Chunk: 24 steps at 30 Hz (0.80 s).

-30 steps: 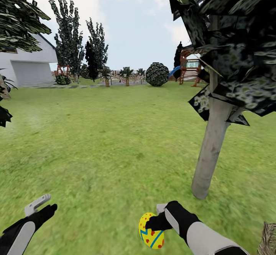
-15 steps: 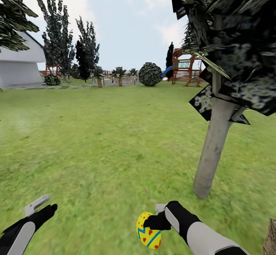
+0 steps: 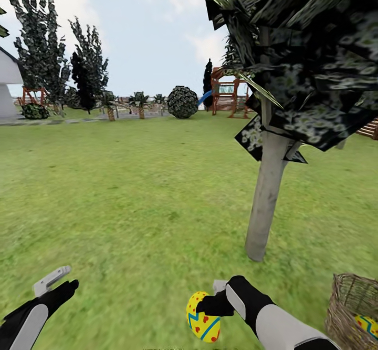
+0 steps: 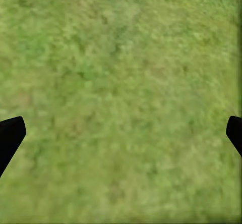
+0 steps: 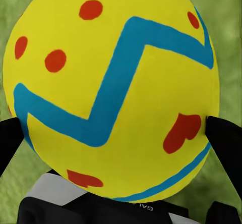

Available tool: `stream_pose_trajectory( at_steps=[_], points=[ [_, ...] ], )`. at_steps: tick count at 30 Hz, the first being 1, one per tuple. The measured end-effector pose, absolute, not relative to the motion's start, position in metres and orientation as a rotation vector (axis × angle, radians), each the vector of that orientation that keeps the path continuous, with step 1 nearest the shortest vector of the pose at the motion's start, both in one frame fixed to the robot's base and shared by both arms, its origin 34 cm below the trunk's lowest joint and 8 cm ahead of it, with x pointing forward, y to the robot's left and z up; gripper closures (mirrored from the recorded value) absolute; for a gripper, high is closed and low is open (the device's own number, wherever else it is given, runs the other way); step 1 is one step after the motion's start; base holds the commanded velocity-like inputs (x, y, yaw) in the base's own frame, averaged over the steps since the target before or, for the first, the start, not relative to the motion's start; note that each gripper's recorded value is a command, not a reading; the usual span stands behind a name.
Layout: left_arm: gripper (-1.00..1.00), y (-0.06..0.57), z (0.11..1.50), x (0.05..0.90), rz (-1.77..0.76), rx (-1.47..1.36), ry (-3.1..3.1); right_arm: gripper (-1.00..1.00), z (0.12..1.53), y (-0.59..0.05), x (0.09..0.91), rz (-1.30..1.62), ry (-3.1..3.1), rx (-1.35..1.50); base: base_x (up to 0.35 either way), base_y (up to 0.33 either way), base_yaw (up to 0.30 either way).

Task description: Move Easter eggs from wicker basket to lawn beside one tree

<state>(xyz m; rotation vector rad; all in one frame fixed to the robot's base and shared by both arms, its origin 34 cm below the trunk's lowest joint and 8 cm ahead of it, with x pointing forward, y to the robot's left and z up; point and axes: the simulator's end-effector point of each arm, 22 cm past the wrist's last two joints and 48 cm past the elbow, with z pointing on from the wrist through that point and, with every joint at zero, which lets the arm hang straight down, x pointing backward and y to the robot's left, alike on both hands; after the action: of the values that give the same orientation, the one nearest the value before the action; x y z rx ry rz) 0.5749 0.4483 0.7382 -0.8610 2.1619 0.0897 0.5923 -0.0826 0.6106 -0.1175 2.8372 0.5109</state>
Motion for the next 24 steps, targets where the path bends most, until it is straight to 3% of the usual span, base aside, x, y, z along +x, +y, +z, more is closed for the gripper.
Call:
stream_pose_trajectory(
  at_steps=[13, 24],
  points=[
    [-1.0, 0.448, 0.7382, 0.5747, 0.087, -0.862, 2.163, 1.0, 0.6107, -0.0834, 0.5922, 0.513, 2.838, -0.111, -0.026, 0.295, -0.289],
    [-1.0, 0.4482, 0.7386, 0.5745, 0.086, -0.863, 2.16, 1.0, 0.611, -0.0825, 0.5919, 0.515, 2.837, -0.113, 0.155, 0.31, -0.277]
  ],
)
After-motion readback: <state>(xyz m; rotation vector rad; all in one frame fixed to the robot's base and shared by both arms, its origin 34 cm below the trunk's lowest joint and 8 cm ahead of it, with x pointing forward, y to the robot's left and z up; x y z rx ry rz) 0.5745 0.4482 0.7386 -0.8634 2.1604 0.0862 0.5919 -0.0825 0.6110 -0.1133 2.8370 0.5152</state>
